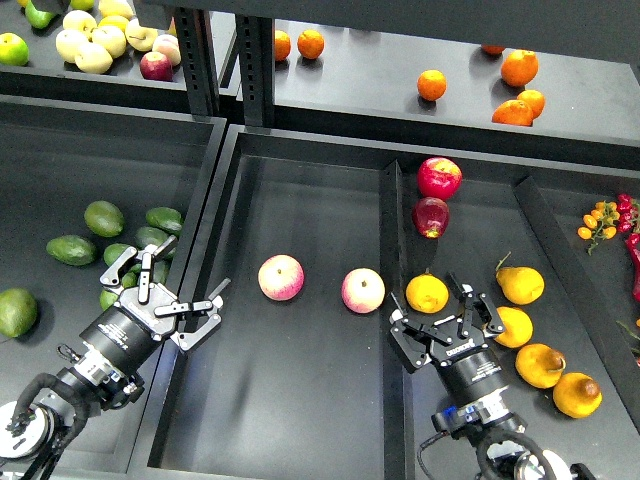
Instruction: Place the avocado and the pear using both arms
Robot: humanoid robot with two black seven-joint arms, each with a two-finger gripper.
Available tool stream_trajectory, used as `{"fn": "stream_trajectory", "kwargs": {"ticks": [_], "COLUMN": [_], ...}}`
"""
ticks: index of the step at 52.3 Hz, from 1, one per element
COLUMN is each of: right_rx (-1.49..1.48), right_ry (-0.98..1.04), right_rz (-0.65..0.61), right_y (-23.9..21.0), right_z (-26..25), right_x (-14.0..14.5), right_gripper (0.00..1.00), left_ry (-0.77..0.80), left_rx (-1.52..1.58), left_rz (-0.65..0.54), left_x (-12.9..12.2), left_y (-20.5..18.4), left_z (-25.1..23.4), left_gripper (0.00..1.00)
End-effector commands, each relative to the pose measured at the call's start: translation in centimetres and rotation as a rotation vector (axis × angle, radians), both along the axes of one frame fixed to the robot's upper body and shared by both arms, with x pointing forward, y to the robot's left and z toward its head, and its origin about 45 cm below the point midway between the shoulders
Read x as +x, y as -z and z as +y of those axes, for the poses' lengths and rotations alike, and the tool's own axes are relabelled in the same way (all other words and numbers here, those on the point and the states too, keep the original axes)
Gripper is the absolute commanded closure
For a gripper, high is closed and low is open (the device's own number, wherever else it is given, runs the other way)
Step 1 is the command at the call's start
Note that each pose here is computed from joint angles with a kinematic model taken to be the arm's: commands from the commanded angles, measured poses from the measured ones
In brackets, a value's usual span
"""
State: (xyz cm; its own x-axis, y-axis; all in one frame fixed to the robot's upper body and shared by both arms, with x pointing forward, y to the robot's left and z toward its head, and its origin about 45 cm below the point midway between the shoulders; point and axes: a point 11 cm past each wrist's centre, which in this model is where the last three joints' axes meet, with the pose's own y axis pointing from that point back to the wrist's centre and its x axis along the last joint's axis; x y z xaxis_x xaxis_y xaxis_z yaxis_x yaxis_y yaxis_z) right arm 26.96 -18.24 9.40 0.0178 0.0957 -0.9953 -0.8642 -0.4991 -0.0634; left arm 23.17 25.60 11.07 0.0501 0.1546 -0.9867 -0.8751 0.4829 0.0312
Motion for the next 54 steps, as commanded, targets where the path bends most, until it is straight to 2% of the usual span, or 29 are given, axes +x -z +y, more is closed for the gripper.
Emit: {"fn": "stream_trajectory", "kwargs": {"ticks": [1,24,37,54], "right_rx": [0.036,-0.031,-0.025,-0.021], "right_ry": [0.018,-0.002,-0.014,-0.024], "right_rz": [-0.029,-0.067,-0.081,-0.092], "right_y": [-3.0,-4.0,-4.4,-4.6], "right_z": [-0.1,-0.1,0.2,0.5], "right_x": [1.1,1.3,1.2,1.1], "right_gripper": [0.00,0.00,0.00,0.00], "left_ry": [0.022,0.148,0.097,0.131], "left_rx": [-0.008,-0.036,-0.048,-0.057], "left_rz": [-0.024,-0.020,-0.016,-0.017], "left_x": [0.1,-0.1,-0.1,-0.2], "left_y": [-0.8,-0.7,-0.5,-0.5], "left_z": [-0.8,-4.9,-5.3,-6.5], "left_gripper": [0.01,0.01,0.01,0.01]}}
